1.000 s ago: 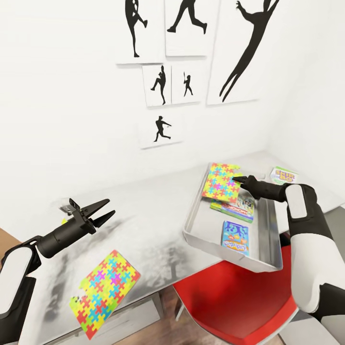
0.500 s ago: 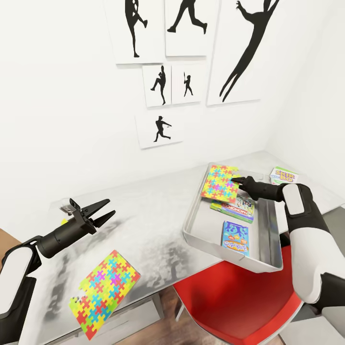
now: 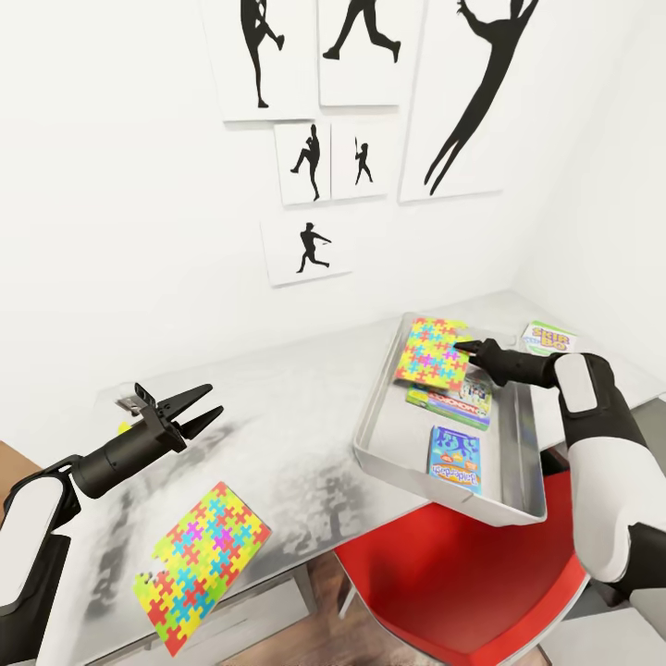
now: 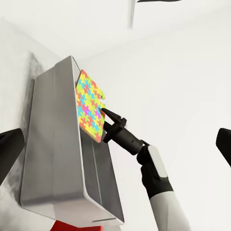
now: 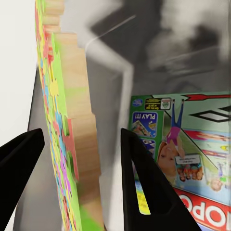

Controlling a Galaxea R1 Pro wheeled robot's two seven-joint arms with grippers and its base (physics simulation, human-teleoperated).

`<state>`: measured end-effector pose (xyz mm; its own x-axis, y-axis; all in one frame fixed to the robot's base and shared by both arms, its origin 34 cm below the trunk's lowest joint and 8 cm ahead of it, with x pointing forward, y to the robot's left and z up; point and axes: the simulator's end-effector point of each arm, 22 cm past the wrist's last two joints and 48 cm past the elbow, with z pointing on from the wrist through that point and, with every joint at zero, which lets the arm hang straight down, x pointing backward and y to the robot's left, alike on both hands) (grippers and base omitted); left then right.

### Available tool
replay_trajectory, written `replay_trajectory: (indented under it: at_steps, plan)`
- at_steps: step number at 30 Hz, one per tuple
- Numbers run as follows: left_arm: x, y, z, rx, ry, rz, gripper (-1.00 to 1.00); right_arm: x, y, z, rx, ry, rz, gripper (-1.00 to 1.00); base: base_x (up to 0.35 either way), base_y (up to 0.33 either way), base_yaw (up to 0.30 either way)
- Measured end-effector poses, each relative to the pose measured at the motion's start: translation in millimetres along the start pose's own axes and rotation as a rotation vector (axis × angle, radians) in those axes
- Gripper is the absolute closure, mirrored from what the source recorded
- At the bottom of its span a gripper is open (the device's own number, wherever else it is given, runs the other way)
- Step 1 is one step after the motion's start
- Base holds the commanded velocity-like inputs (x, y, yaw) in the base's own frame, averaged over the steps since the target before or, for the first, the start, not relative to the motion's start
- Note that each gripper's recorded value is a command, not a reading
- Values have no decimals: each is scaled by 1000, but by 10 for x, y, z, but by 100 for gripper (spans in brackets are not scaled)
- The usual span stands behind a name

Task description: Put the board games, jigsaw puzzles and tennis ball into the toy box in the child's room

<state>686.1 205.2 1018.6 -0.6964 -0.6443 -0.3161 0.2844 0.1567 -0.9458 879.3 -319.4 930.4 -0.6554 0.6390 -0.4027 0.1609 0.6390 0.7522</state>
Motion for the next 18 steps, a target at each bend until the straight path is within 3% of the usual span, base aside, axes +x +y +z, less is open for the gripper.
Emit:
replay_trajectory:
  at_steps: [18]
  plan:
    - [29, 141, 12, -16, 5, -20, -100, 42, -144, 94, 20, 12, 9, 100, 0, 0, 14]
